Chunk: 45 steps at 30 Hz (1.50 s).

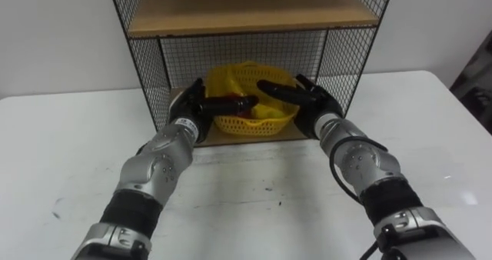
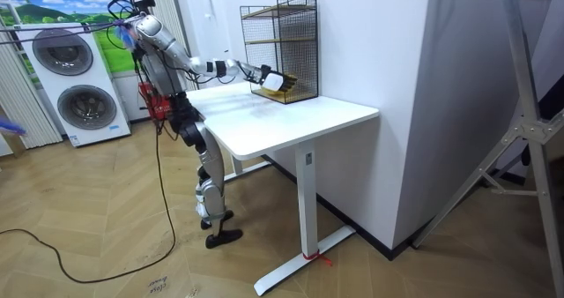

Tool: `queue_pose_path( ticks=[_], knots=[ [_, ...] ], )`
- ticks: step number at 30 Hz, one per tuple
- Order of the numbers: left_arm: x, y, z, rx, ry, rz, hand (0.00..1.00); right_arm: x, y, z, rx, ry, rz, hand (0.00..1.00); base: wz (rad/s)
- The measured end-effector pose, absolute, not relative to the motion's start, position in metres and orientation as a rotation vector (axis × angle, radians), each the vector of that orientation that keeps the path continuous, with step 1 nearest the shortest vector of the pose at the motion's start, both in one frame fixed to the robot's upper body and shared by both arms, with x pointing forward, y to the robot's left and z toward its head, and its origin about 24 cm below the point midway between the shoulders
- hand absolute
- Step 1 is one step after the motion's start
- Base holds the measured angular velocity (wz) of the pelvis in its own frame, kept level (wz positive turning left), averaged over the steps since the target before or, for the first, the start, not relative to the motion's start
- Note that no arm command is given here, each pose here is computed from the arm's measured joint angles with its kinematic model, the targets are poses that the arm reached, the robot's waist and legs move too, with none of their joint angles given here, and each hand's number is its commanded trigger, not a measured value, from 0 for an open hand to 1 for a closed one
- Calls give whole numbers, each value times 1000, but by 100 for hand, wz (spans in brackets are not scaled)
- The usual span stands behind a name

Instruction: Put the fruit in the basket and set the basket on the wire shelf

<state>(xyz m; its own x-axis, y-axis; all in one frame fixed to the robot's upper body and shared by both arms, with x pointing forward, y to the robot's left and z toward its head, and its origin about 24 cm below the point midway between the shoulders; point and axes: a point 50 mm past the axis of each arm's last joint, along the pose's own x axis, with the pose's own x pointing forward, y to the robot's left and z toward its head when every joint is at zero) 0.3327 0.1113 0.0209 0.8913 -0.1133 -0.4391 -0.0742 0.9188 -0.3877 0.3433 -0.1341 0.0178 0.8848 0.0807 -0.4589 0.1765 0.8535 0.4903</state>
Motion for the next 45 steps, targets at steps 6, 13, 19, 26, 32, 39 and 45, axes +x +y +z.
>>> queue_pose_path(
  ticks=[6, 13, 19, 26, 32, 39, 45],
  knots=[
    [346, 109, 44, -392, 417, -22, 0, 348, -135, 25, 541, 471, -63, 0, 3],
    [355, 113, 59, -386, 376, -21, 0, 358, -138, 41, 523, 428, -58, 0, 0],
    [356, 119, 61, -375, 370, -11, 0, 360, -140, 44, 513, 417, -57, 0, 0],
    [357, 118, 62, -376, 367, -19, 0, 360, -140, 44, 515, 415, -48, 0, 0],
    [357, 120, 62, -373, 365, -20, 0, 360, -141, 45, 517, 407, -30, 0, 0],
    [357, 122, 62, -406, 368, -21, 0, 360, -142, 45, 512, 403, -22, 0, 0],
    [358, 126, 63, -413, 366, -15, 0, 361, -145, 46, 506, 399, -28, 0, -1]
  ],
)
